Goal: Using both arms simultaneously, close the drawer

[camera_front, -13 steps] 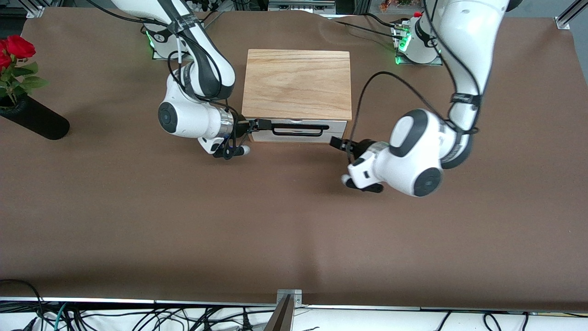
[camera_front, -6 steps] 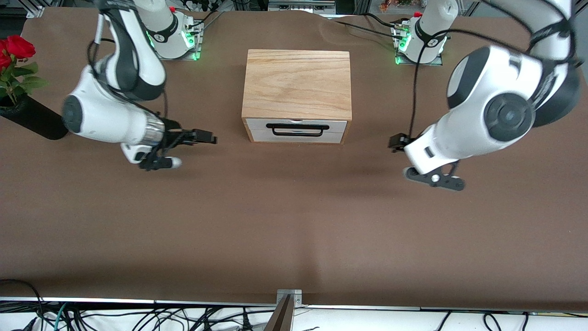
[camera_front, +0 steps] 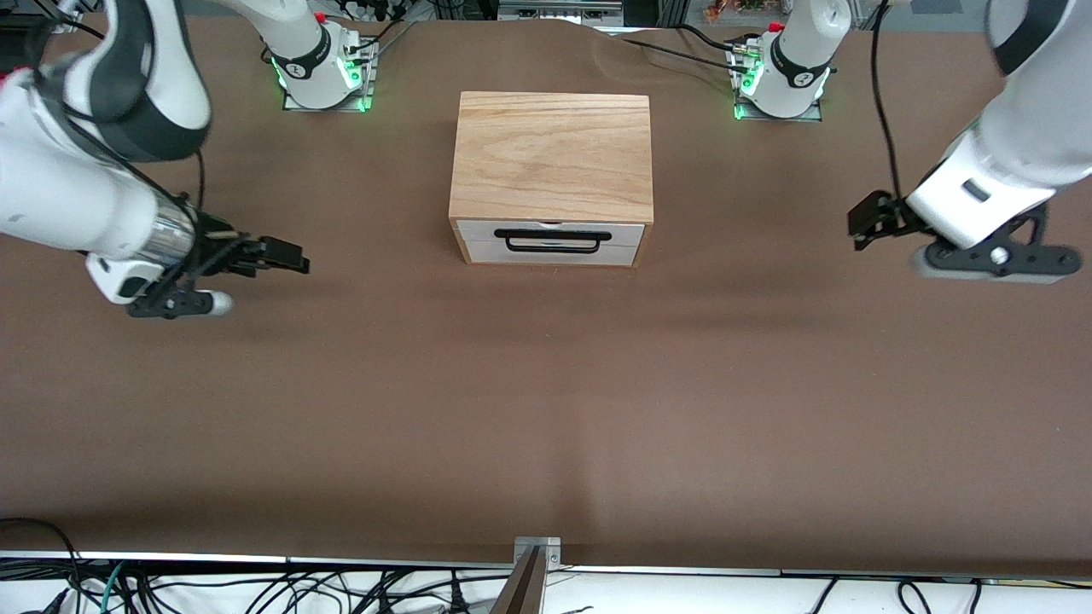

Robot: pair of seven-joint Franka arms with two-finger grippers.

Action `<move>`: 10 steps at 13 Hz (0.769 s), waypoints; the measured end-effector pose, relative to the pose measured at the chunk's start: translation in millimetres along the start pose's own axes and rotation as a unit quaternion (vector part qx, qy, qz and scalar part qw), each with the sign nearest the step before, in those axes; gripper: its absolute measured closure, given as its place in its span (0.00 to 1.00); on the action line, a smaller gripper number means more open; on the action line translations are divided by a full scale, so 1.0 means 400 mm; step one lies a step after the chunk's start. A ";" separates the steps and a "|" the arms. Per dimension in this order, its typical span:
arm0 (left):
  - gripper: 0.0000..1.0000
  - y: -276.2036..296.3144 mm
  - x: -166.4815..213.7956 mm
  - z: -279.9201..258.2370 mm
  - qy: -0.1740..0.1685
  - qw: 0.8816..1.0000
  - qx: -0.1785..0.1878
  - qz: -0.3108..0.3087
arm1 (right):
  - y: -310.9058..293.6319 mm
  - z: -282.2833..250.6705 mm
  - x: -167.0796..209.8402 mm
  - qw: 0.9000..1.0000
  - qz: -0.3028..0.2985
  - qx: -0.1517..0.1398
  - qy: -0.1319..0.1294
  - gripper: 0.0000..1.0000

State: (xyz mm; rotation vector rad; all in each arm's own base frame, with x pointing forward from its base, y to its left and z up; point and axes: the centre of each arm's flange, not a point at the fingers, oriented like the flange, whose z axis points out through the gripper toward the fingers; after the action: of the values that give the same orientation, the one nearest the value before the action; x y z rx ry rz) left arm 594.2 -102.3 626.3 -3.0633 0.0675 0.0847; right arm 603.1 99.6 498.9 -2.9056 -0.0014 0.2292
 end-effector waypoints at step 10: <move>0.00 -0.045 -0.161 0.066 0.008 0.999 -0.033 -0.002 | 0.065 -0.233 -0.073 0.991 -0.032 -0.121 0.042 0.00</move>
State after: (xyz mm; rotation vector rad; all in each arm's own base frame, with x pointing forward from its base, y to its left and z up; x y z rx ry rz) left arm 529.3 -79.5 605.2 -3.1306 0.0605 0.0636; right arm 588.1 52.9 587.3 -3.1470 -0.1174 0.1020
